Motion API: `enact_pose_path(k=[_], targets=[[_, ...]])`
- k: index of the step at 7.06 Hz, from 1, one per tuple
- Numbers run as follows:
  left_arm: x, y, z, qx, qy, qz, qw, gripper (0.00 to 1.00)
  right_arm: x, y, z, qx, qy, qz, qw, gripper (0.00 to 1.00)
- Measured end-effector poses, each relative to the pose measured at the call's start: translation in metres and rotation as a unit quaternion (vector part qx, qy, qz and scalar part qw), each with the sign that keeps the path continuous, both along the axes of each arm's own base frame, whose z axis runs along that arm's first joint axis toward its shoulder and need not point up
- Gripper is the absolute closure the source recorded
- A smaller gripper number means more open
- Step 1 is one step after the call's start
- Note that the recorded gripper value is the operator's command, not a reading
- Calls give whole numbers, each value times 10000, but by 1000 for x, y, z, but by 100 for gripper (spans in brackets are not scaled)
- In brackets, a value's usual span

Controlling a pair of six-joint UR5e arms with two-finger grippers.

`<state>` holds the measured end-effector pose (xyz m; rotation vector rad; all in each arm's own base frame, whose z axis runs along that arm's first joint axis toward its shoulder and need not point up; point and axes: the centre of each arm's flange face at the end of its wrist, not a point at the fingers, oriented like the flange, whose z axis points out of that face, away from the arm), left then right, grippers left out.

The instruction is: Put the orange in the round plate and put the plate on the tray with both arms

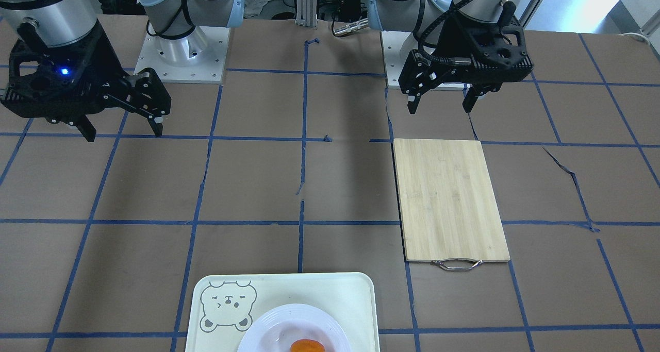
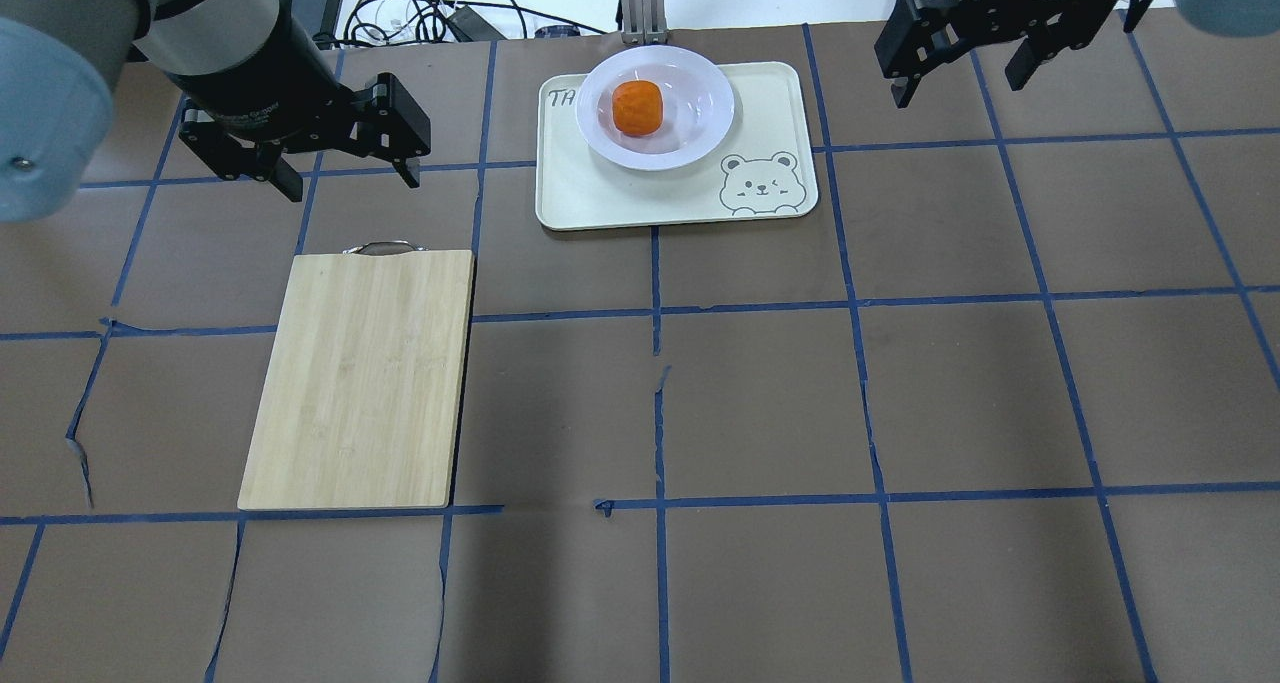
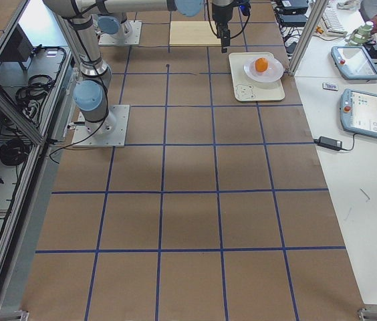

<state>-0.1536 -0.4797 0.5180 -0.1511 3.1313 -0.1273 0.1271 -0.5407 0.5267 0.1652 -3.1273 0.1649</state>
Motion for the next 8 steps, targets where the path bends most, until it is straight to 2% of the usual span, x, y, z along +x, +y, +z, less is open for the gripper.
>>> enact_pose_path(k=[2, 8], targets=[[0, 0, 0, 0, -2, 0, 10000, 0, 13, 3, 1, 83, -7, -326, 9994, 0], [0, 1, -1, 58, -8, 0, 10000, 0, 12, 5, 3, 44, -13, -450, 9990, 0]])
